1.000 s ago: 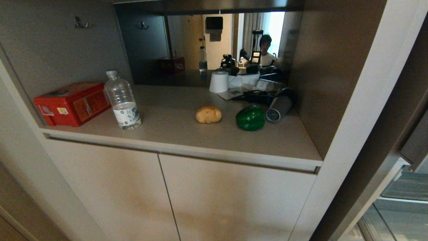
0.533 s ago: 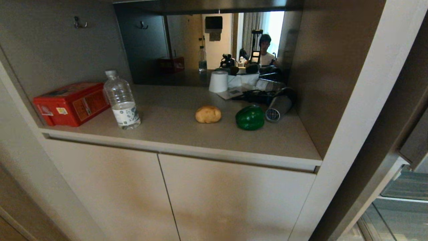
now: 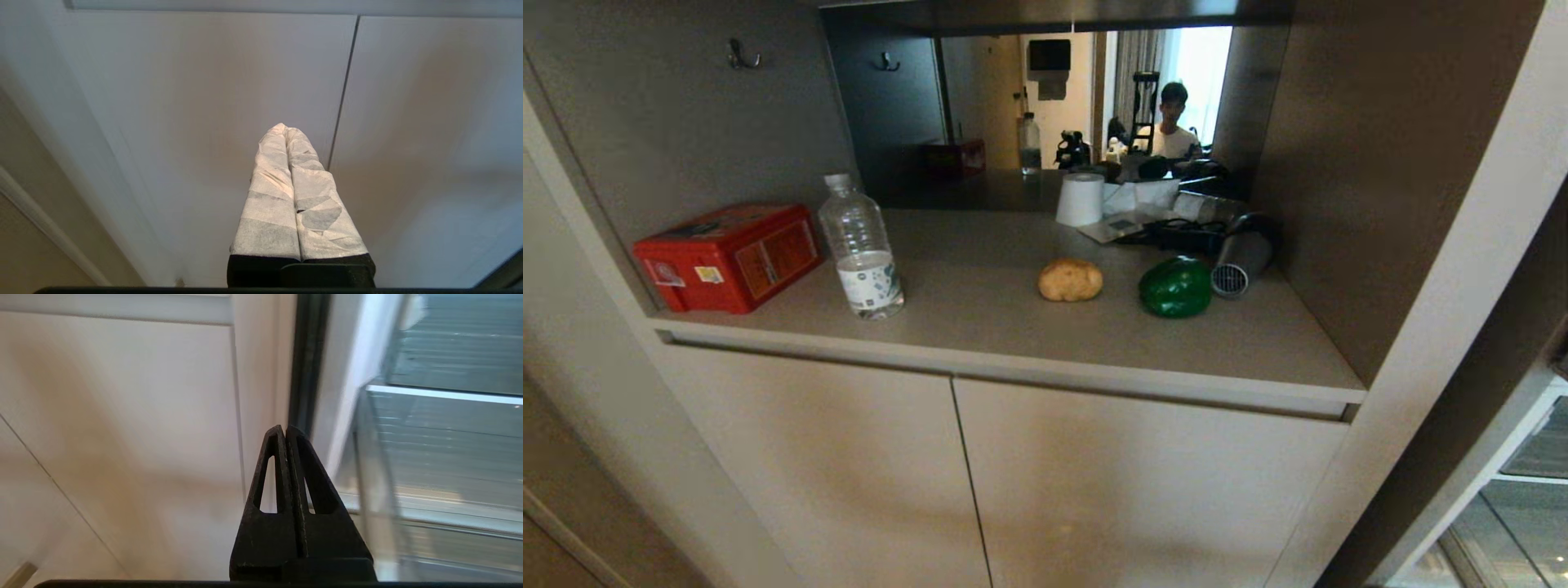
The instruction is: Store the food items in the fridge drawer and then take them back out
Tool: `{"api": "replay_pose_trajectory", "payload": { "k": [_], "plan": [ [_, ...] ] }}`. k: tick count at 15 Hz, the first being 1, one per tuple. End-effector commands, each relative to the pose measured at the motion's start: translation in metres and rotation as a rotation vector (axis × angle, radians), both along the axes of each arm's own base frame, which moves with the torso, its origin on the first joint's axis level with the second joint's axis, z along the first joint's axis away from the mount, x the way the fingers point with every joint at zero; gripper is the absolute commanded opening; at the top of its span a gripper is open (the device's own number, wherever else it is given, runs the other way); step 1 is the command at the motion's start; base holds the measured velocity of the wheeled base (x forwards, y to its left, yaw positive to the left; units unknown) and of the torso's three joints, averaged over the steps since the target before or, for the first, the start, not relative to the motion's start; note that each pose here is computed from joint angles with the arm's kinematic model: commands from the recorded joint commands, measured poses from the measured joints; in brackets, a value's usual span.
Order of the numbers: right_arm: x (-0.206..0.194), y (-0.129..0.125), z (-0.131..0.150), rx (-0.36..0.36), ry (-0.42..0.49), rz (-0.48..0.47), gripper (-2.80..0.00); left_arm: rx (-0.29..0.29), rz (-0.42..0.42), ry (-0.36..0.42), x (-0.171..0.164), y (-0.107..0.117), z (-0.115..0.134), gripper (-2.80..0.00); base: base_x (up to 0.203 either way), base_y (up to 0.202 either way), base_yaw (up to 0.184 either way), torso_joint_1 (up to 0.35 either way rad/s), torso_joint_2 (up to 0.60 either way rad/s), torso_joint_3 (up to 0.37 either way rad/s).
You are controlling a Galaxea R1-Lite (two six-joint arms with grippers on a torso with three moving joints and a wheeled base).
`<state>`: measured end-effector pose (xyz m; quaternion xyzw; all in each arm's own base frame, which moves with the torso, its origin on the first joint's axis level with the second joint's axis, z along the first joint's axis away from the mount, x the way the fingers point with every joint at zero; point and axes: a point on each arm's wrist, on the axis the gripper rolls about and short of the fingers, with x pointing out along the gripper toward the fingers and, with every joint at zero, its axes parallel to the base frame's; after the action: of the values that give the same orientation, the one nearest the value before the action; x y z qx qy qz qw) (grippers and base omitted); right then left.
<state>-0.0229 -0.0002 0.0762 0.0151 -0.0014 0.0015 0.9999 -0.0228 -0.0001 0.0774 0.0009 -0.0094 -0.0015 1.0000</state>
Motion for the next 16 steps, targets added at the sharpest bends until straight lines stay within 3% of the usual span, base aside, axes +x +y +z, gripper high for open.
{"api": "replay_pose_trajectory", "payload": {
  "k": [1, 7, 16],
  "plan": [
    [-0.0001, 0.0, 0.0001, 0.0, -0.002, 0.0, -2.8, 0.0, 0.001, 0.008, 0.0007, 0.0, -0.0029, -2.8, 0.0, 0.154, 0.017, 0.006, 0.0, 0.001],
    [-0.0001, 0.0, -0.0001, 0.002, 0.0, 0.0, -2.8, 0.0, 0.0, 0.01, 0.0008, 0.0, -0.0029, -2.8, 0.0, 0.159, -0.003, 0.007, 0.0, 0.004],
    [0.0, 0.0, 0.0001, 0.0, 0.0, 0.0, -2.8, 0.001, 0.0, 0.008, 0.0007, 0.0, -0.0029, -2.8, -0.002, 0.002, -0.002, 0.001, 0.0, 0.001]
  ]
}}
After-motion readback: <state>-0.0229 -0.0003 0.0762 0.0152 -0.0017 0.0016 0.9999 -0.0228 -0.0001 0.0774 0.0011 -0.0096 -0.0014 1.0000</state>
